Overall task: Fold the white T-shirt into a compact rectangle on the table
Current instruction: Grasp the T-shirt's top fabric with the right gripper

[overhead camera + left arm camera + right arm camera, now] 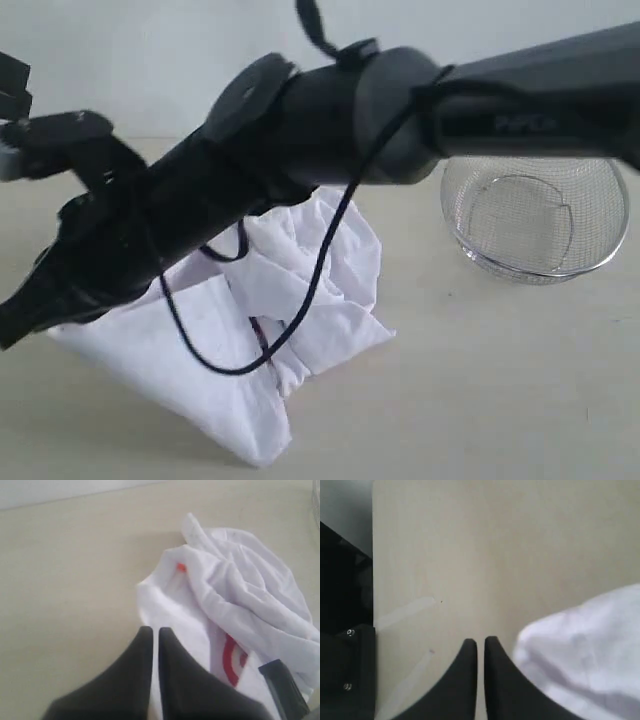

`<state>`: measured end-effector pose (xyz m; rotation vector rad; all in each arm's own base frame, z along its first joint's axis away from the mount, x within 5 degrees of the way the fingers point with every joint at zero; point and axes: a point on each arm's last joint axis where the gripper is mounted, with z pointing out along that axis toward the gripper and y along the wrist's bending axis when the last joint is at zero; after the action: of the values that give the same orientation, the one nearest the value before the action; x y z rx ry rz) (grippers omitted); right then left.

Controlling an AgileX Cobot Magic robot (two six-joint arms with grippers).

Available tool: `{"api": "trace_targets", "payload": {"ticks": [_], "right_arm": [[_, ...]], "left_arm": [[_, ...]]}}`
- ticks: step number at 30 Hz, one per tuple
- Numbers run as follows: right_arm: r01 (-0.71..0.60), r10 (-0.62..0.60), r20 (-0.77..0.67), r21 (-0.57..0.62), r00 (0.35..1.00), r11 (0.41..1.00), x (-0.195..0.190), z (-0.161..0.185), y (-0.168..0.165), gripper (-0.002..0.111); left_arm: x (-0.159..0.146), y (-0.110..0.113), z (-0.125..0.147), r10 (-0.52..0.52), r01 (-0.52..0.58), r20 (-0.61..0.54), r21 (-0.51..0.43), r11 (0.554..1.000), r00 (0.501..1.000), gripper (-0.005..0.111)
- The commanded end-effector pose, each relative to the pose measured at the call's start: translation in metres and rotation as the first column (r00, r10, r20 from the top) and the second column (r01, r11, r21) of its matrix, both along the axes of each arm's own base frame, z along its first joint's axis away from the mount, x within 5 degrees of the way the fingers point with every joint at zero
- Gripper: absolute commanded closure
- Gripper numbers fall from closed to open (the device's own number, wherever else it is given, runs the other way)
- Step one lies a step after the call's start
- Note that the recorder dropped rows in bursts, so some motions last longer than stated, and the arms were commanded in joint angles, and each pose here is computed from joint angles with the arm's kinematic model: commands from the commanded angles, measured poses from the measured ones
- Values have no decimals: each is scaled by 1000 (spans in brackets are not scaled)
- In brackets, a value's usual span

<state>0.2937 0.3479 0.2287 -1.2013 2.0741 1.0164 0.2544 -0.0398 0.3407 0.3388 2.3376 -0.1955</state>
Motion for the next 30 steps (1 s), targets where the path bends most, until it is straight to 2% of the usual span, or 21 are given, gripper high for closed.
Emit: {"api": "trace_targets", "payload": {"ticks": [1, 5, 6, 8, 10, 12, 13, 16, 19, 23, 26, 28, 30], "right_arm": [[-49, 49, -30, -23, 998, 999, -9, -16, 14, 108], [-77, 79, 21, -52, 997, 996, -11, -7, 10, 108], [-69, 72, 30, -80, 997, 994, -12, -2, 6, 108], [-9, 27, 80, -215, 996, 977, -12, 12, -10, 108], [65, -16, 122, -406, 992, 911, -14, 25, -34, 108], [146, -48, 188, -554, 981, 819, -14, 37, -56, 108], [180, -35, 236, -631, 971, 755, -13, 41, -68, 108], [236, -21, 289, -737, 957, 633, -1, 44, -95, 108], [277, -80, 284, -766, 955, 580, 17, 43, -121, 108], [329, -189, 270, -732, 944, 597, 40, 43, -151, 108], [251, -163, 192, -685, 968, 684, 45, 42, -160, 108], [184, -127, 135, -620, 983, 762, 43, 43, -154, 102], [160, -104, 129, -585, 986, 795, 42, 44, -150, 89]], "left_arm": [[-7, 4, -2, 29, -28, -66, 20, 999, 997, 102], [-7, 4, -2, 30, -29, -64, 19, 999, 998, 102], [-7, 4, -2, 28, -27, -72, 20, 999, 997, 102], [-7, 4, -4, 28, -27, -77, 21, 999, 997, 102], [-7, 4, -12, 36, -35, -74, 21, 999, 997, 102], [-5, 5, -25, 46, -45, -82, 19, 999, 996, 102], [-5, 4, -33, 49, -49, -105, 9, 999, 993, 102], [-4, 0, -51, 63, -71, -157, -47, 996, 986, 102], [-2, -6, -72, 72, -100, -190, -144, 984, 979, 102], [2, -9, -101, 70, -110, -227, -169, 979, 971, 102], [7, -8, -121, 101, -151, -274, -170, 974, 957, 102], [10, -8, -135, 113, -172, -313, -166, 971, 943, 102], [14, -8, -146, 123, -185, -341, -156, 970, 932, 102]]}}
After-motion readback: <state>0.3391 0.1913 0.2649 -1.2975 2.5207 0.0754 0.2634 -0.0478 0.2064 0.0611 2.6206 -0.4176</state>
